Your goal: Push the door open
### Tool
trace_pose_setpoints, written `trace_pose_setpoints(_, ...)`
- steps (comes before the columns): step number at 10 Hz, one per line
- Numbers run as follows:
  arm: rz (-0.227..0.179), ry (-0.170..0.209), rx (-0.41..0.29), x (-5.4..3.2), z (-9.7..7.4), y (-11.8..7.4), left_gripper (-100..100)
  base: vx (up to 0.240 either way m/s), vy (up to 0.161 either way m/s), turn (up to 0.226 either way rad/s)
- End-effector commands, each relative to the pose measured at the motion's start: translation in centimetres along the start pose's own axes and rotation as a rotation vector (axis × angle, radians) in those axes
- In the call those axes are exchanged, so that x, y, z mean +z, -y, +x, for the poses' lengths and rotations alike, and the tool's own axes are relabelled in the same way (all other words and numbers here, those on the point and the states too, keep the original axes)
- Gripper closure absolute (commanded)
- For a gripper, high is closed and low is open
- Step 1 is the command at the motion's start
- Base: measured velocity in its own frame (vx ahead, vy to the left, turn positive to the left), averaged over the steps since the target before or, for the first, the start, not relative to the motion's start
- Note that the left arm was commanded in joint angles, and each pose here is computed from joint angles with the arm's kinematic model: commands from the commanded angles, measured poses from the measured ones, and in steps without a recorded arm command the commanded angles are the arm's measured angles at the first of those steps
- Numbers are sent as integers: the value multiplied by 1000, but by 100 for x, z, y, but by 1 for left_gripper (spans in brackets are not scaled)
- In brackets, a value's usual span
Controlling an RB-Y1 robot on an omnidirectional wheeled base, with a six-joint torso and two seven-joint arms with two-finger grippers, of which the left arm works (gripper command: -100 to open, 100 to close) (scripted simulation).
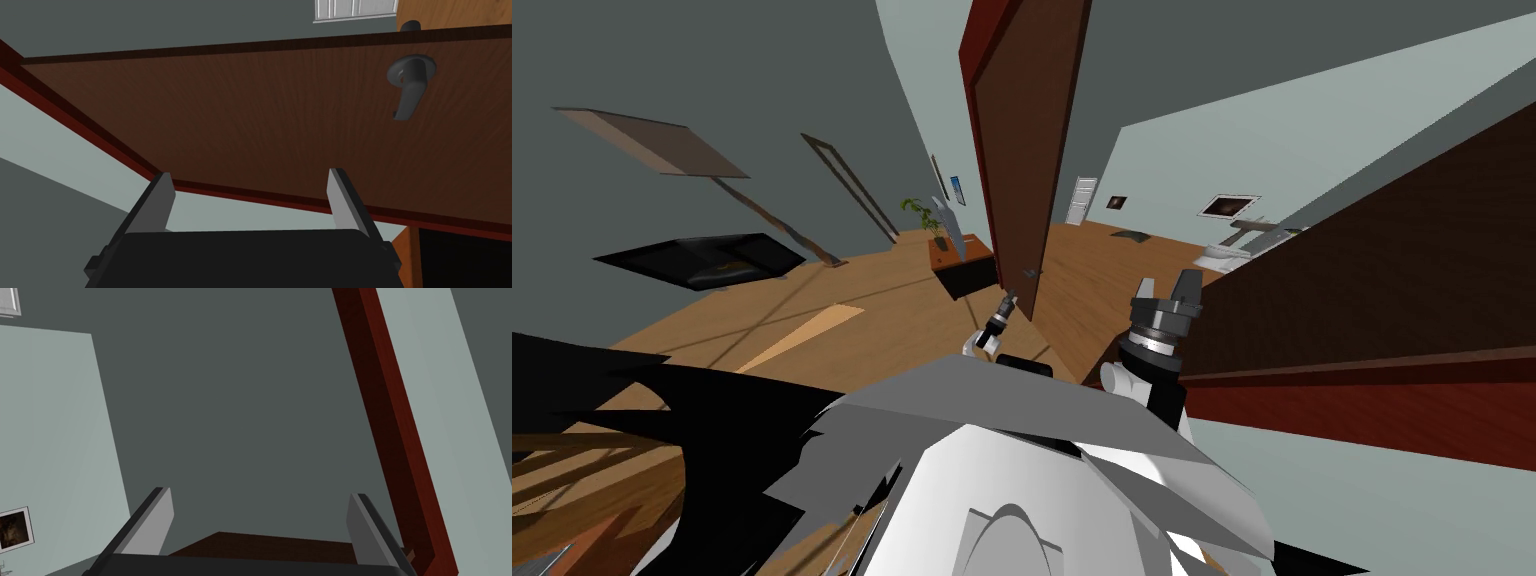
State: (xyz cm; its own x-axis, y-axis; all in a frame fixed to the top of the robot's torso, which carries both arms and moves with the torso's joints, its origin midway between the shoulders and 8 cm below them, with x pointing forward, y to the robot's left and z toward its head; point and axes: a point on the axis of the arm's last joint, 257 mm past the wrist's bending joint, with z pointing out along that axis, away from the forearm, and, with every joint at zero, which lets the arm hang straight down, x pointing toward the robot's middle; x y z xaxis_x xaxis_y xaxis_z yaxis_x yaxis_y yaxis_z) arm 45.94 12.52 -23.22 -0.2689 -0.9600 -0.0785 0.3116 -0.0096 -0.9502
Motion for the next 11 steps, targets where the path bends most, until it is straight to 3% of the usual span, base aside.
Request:
trace_pose_setpoints(1,-20,-19,-13,-16,68,-118,-100,112,107,-92)
trace_pose_setpoints(8,-87,-77,-47,-82,311,-494,-100,102,93,-77)
trace_pose_setpoints(11,-102,-90,-54,-102,361,-572,-100,70,62,-46)
